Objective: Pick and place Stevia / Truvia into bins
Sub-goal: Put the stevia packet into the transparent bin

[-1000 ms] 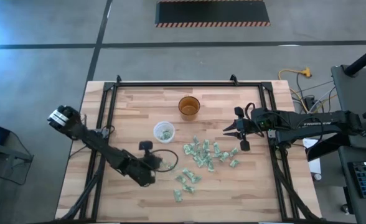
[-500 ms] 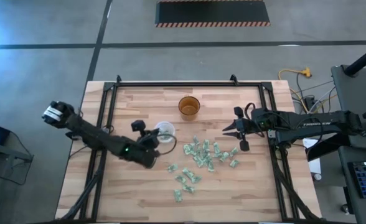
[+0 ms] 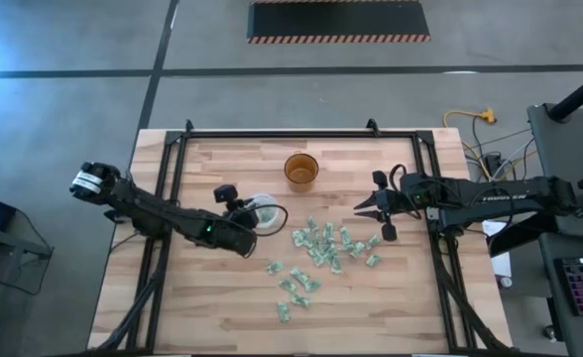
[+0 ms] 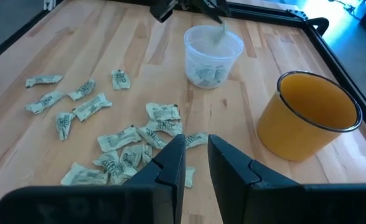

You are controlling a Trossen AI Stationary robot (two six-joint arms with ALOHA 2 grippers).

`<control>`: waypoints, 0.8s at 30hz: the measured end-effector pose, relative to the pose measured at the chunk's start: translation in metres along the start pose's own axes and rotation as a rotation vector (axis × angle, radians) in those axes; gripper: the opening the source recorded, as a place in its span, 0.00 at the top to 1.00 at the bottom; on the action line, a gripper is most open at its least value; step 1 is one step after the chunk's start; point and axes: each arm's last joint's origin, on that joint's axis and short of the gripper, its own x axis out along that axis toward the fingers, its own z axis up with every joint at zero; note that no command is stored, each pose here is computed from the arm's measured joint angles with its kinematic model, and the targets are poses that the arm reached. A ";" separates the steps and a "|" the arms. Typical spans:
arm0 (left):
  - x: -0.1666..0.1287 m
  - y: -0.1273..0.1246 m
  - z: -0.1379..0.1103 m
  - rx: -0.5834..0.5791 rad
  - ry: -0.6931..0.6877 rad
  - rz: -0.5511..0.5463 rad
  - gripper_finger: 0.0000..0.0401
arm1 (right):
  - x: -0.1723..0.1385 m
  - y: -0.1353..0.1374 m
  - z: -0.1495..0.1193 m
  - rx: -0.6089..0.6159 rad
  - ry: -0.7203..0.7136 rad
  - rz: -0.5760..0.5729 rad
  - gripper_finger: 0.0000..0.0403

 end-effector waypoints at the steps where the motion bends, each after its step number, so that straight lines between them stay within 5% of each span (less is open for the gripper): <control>1: 0.000 0.000 0.000 -0.001 0.000 0.000 0.77 | 0.000 0.000 0.000 0.001 0.001 0.001 0.85; 9: -0.008 0.005 0.004 -0.028 -0.028 -0.026 0.56 | 0.006 0.003 -0.021 0.111 0.116 0.042 0.85; 17: -0.031 0.009 0.012 -0.114 -0.083 -0.259 0.54 | 0.022 0.011 -0.059 0.272 0.349 0.067 0.85; 24: -0.045 0.005 0.008 -0.096 -0.114 -0.328 0.54 | 0.027 0.015 -0.071 0.284 0.421 0.105 0.85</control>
